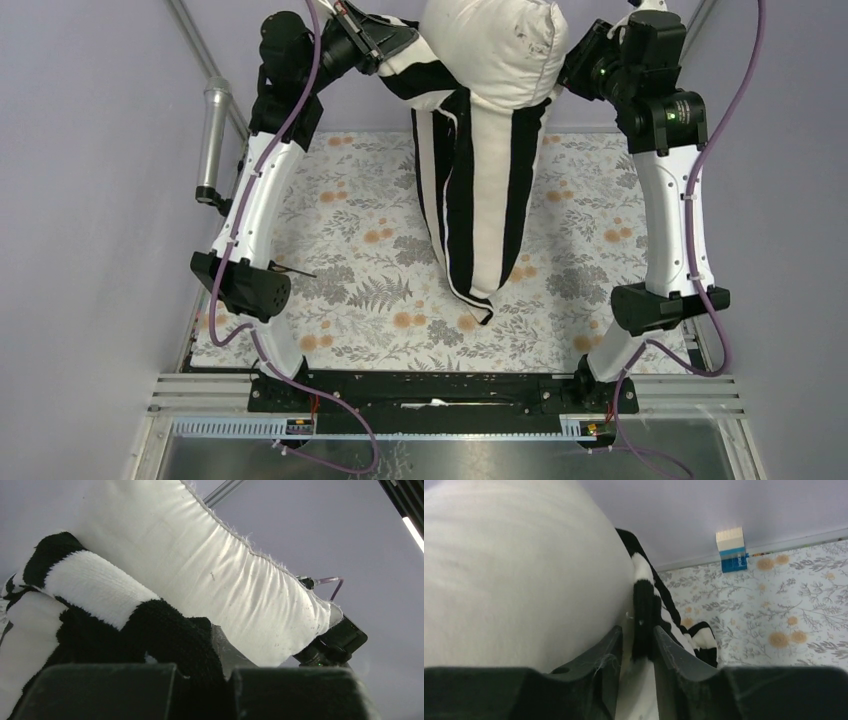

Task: Put the pillow into the pillowcase
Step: Stuff the pillow into the pillowcase.

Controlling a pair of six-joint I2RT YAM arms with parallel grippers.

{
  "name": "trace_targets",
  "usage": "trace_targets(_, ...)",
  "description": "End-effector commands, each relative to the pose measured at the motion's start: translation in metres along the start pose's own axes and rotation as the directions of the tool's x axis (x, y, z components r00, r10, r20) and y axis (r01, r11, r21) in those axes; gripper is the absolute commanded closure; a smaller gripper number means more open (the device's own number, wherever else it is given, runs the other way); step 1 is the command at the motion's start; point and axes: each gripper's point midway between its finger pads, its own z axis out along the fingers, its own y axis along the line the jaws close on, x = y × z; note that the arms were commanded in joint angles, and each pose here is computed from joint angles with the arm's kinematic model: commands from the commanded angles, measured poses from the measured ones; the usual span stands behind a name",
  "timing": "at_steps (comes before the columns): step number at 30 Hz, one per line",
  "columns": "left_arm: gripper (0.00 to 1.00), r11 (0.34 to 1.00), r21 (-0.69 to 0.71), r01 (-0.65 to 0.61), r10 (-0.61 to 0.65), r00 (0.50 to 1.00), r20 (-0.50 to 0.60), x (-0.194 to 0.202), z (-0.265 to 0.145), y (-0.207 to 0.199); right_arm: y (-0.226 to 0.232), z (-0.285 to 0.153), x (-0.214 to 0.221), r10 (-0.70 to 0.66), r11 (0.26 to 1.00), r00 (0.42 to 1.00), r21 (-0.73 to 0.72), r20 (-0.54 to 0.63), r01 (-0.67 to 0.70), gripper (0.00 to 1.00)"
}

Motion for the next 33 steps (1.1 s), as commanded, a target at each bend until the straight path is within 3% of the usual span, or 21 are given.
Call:
trace_targets(1, 1.0, 0.977, 0.126, -0.171, 0.151, 0.976, 0.157, -0.038, -0.031, -0.075, 0.028, -0.056, 0.0, -0.1, 0.983, 0.995, -0.154, -0.017, 0.096, 0.58)
trace_targets(4, 1.0, 0.981, 0.104, -0.166, 0.149, 0.976, 0.158, -0.039, -0.031, -0.07, 0.036, -0.079, 0.017, -0.163, 0.966, 0.986, -0.212, -0.04, 0.151, 0.53)
trace_targets(7, 1.0, 0.982, 0.103, -0.159, 0.142, 0.978, 0.151, -0.038, -0.03, -0.068, 0.052, -0.112, 0.026, -0.231, 0.916, 0.973, -0.334, 0.013, 0.222, 0.48)
trace_targets(12, 1.0, 0.98, 0.126, -0.151, 0.133, 0.981, 0.145, -0.037, -0.033, -0.075, 0.1, -0.154, 0.042, -0.352, 0.732, 0.929, -0.583, 0.117, 0.351, 0.45)
trace_targets(18, 1.0, 0.974, 0.154, -0.167, 0.149, 0.982, 0.119, -0.03, -0.04, -0.086, 0.158, -0.136, 0.056, -0.456, 0.607, 0.883, -0.685, 0.113, 0.402, 0.43)
trace_targets(24, 1.0, 0.966, 0.178, -0.188, 0.173, 0.98, 0.093, -0.024, -0.046, -0.094, 0.181, -0.103, 0.061, -0.481, 0.622, 0.871, -0.661, 0.1, 0.419, 0.38)
trace_targets(29, 1.0, 0.961, 0.203, -0.188, 0.177, 0.981, 0.075, -0.021, -0.046, -0.098, 0.161, -0.06, 0.067, -0.493, 0.721, 0.868, -0.53, 0.058, 0.445, 0.38)
trace_targets(33, 1.0, 0.959, 0.207, -0.191, 0.179, 0.981, 0.075, -0.021, -0.046, -0.098, 0.155, -0.055, 0.074, -0.509, 0.73, 0.861, -0.516, 0.028, 0.448, 0.37)
